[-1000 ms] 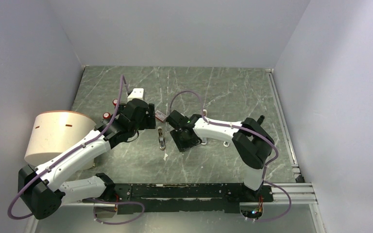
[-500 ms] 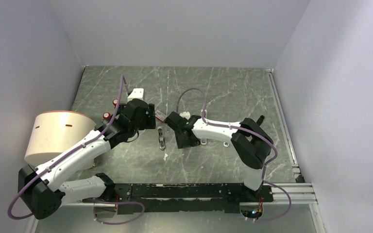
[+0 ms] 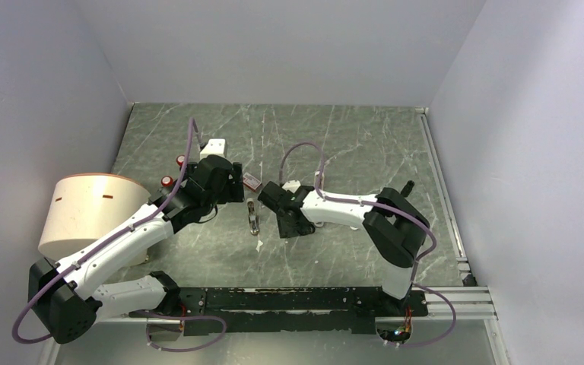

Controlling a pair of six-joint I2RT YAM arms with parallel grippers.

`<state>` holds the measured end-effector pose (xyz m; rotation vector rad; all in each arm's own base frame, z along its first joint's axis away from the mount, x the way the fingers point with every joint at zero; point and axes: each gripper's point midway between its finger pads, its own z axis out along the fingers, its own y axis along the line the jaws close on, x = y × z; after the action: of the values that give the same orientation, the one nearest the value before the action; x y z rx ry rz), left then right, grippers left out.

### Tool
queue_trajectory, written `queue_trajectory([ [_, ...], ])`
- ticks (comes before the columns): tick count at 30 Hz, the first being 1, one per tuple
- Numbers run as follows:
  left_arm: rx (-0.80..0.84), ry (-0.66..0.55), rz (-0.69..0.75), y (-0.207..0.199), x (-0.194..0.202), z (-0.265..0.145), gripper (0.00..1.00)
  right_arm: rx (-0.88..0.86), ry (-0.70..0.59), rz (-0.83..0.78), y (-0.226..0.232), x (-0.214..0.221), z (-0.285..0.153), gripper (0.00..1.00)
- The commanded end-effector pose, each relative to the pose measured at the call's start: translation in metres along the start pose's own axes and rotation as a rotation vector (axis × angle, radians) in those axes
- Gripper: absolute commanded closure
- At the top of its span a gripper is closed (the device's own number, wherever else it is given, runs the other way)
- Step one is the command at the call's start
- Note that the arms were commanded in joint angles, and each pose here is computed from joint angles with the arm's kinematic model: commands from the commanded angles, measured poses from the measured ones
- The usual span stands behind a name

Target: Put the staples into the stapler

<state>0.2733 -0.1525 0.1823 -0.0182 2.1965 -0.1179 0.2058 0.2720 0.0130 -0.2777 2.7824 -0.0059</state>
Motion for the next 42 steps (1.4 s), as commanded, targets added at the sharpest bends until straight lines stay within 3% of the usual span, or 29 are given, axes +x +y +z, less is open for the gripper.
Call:
queue_trajectory([
  [1,0.015,-0.020,-0.019,-0.003,-0.005,0.000,0.09,0.084,0.052,0.001,-0.022,0.023,0.005,0.53],
  [7,0.015,-0.021,-0.019,-0.003,-0.005,0.001,0.09,0.113,0.023,0.022,-0.030,0.019,0.000,0.55],
  [11,0.015,-0.018,-0.019,-0.003,-0.005,0.001,0.09,0.046,0.008,0.005,-0.019,0.014,-0.003,0.68],
  [15,0.016,-0.017,-0.017,-0.004,-0.004,0.002,0.09,-0.061,0.010,-0.026,0.002,0.010,-0.006,0.63],
  [21,0.012,-0.018,-0.017,-0.003,-0.004,0.002,0.09,-0.011,-0.011,-0.032,-0.003,-0.002,-0.001,0.55],
  [32,0.011,-0.014,-0.012,-0.004,-0.004,0.003,0.09,0.022,-0.037,-0.136,-0.012,-0.015,0.008,0.61],
  [42,0.011,-0.017,-0.014,-0.003,-0.004,0.003,0.09,-0.005,-0.009,-0.111,-0.012,-0.012,0.009,0.72],
])
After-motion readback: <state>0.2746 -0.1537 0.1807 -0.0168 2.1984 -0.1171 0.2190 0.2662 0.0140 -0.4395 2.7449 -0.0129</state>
